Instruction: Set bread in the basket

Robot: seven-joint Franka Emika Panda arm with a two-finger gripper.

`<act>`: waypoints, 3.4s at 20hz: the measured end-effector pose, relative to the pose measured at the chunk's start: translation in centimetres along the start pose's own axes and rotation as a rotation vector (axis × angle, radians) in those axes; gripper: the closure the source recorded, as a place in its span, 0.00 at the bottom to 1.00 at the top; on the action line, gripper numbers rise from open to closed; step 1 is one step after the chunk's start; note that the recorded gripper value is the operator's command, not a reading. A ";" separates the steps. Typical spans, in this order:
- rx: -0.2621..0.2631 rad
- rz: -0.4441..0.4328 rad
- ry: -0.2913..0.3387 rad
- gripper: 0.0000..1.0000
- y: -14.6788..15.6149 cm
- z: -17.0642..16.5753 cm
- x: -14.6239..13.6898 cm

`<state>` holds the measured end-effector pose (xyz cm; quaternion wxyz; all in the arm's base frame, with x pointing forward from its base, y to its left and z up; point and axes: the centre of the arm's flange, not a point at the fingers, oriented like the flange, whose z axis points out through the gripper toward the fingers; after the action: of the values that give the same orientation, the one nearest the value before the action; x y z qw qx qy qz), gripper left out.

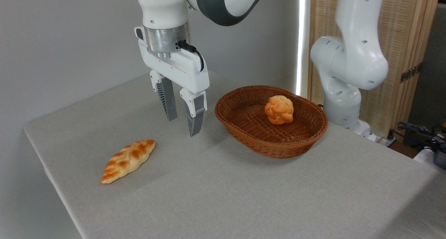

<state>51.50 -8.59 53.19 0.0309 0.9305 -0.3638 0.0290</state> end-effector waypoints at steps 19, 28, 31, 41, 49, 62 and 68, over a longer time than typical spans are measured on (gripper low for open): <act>0.002 0.004 0.003 0.00 0.2 -0.5 0.2; 0.008 0.004 0.011 0.00 0.0 -1.0 0.3; 0.007 0.005 0.010 0.00 0.1 -1.0 0.4; 0.007 0.007 0.009 0.00 0.1 -0.9 0.5; 0.011 0.000 0.015 0.00 -0.3 -1.3 0.4; 0.008 -0.002 0.010 0.00 -0.3 -1.3 0.3; 0.008 -0.015 0.007 0.00 -0.8 -1.3 -0.1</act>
<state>51.95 -7.82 54.50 0.0285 0.9332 -0.3567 0.0335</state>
